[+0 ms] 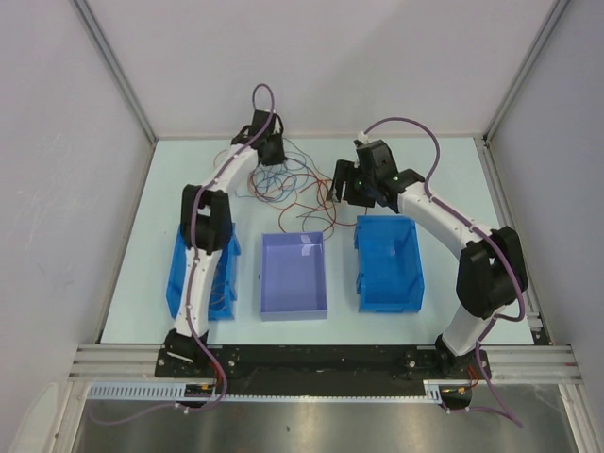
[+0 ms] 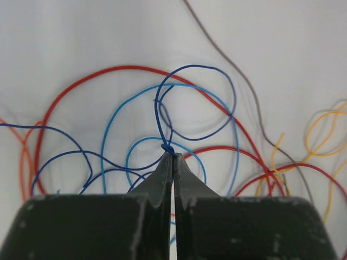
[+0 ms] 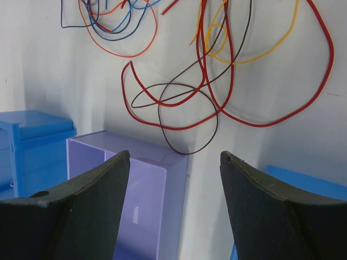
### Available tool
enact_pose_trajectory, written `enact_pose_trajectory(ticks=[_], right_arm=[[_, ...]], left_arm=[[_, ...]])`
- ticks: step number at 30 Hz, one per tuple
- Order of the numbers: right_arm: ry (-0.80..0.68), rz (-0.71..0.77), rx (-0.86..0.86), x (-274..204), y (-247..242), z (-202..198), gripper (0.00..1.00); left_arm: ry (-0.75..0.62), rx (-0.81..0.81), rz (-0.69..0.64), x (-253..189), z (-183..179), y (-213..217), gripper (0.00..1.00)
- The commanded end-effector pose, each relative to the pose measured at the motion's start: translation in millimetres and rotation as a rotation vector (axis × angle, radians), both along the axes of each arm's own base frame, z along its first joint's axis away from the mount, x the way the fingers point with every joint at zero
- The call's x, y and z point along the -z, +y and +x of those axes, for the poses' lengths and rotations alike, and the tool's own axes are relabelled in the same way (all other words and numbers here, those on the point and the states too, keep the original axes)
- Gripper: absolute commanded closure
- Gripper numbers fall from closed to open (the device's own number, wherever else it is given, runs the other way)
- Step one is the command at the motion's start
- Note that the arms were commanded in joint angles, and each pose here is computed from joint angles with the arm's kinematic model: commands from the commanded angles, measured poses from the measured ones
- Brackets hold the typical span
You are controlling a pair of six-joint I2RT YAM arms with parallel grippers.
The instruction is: Untangle the cables
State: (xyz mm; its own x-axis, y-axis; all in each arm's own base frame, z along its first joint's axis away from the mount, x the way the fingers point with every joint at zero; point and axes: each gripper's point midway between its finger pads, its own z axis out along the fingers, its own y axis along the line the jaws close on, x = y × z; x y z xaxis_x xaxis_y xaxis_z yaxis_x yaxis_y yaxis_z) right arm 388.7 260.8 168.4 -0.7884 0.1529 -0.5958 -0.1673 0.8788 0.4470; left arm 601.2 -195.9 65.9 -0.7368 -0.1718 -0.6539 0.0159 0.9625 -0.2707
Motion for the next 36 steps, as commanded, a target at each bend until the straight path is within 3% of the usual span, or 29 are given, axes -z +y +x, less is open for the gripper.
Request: enact_pose_trajectory(ticks=[1, 5, 6, 9, 13, 16, 22, 26, 29, 30, 32, 33, 34, 36], right_arm=[[-0.071, 0.021, -0.018, -22.1, 6.6, -0.5, 0.28], [-0.092, 0.035, -0.023, -28.8, 9.6, 0.6, 0.28], [-0.107, 0.043, -0.023, -33.9, 10.0, 1.4, 0.28], [-0.138, 0.059, -0.007, -44.9, 8.0, 5.0, 0.28], [-0.156, 0.081, -0.007, -53.7, 9.5, 5.0, 0.29], [-0.152, 0.076, -0.007, -51.6, 9.4, 5.3, 0.29], [-0.135, 0.065, -0.005, -46.6, 8.8, 2.9, 0.29], [-0.137, 0.051, -0.004, -46.0, 5.9, 1.7, 0.29], [-0.132, 0.043, -0.002, -42.6, 4.0, 1.2, 0.29], [-0.130, 0.043, 0.000, -42.4, 2.7, 1.3, 0.29], [-0.129, 0.044, 0.001, -42.0, 3.1, 1.9, 0.29], [-0.134, 0.043, 0.002, -42.9, 2.1, 2.3, 0.29], [-0.136, 0.042, 0.004, -43.9, 1.2, 2.7, 0.29], [-0.139, 0.040, 0.012, -44.9, -1.3, 3.4, 0.29]], left_arm=[[-0.284, -0.024, -0.040, -172.1, 0.6, 9.1, 1.00], [-0.429, -0.009, -0.107, -270.9, -26.2, 12.0, 1.00], [-0.507, 0.017, -0.146, -313.9, -42.6, 10.6, 1.00], [-0.664, 0.046, -0.195, -387.2, -73.8, 15.8, 1.00], [-0.800, 0.100, -0.237, -450.4, -114.2, 18.5, 1.00], [-0.861, 0.091, -0.217, -470.7, -132.9, 28.7, 0.99], [-0.698, 0.009, -0.163, -415.2, -127.1, 41.7, 1.00], [-0.418, -0.109, -0.157, -346.2, -125.4, 57.1, 0.95], [-0.295, 0.001, -0.309, -337.8, -138.2, 30.8, 0.99], [-0.249, 0.111, -0.394, -335.7, -153.3, 9.3, 1.00], [-0.284, 0.176, -0.478, -345.3, -160.9, -6.0, 1.00], [-0.285, 0.140, -0.442, -340.9, -172.5, -1.5, 1.00], [-0.354, -0.012, -0.264, -336.6, -163.6, 27.9, 1.00], [-0.345, -0.054, -0.142, -322.9, -178.2, 29.7, 1.00]])
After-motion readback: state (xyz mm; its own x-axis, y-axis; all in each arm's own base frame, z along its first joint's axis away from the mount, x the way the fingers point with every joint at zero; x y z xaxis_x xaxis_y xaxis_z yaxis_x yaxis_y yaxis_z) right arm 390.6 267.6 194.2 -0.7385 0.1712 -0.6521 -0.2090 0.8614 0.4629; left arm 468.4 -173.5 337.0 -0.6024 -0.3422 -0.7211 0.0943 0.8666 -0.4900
